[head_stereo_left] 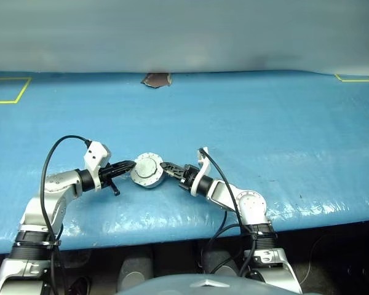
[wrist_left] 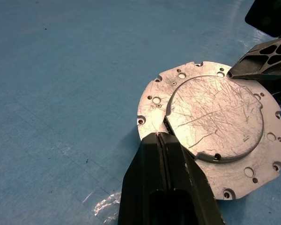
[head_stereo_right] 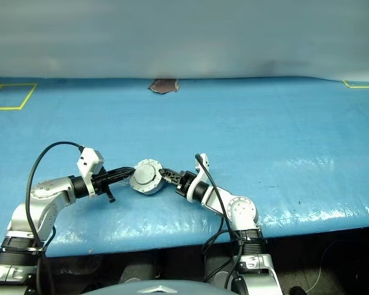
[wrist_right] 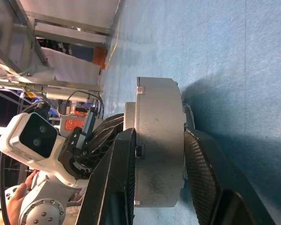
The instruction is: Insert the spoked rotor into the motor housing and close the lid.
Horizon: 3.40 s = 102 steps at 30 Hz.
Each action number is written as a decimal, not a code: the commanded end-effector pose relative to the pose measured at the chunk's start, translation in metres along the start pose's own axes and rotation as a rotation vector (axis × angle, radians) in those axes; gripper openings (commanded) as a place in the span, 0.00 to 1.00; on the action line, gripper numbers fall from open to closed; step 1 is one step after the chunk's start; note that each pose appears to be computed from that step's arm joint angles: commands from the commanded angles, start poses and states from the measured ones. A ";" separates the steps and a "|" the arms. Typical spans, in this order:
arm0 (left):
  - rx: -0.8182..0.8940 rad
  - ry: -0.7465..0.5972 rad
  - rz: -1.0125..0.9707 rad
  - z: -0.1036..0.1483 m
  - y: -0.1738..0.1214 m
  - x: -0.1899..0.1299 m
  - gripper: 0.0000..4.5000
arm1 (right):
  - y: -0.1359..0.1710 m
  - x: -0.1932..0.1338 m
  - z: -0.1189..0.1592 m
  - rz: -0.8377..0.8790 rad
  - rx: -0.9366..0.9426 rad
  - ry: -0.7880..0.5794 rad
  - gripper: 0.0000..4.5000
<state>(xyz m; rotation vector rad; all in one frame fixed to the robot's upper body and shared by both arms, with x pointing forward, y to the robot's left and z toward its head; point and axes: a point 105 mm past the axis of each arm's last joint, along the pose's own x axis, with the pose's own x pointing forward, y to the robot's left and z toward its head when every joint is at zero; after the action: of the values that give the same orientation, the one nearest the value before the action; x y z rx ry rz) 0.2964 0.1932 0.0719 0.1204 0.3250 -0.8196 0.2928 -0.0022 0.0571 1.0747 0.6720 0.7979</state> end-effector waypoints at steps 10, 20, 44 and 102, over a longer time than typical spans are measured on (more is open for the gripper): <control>-0.313 -0.216 0.054 0.028 0.011 -0.007 0.00 | 0.043 0.003 0.028 0.202 0.182 -0.194 0.26; -0.562 -0.386 0.009 0.035 0.006 -0.008 0.04 | 0.067 -0.004 0.051 0.279 0.173 -0.283 0.26; -1.059 -0.567 -0.238 0.040 -0.028 0.013 0.99 | 0.093 -0.003 0.067 0.328 0.115 -0.309 0.26; -1.120 -0.700 -0.126 0.056 -0.018 0.041 0.59 | 0.082 -0.008 0.086 0.156 -0.152 -0.515 0.85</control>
<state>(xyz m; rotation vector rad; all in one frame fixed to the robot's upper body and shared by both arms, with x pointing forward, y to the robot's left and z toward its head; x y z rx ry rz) 0.3193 0.1381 0.0926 -1.2233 0.1717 -0.6280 0.3401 -0.0355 0.1542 1.0736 0.1430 0.6611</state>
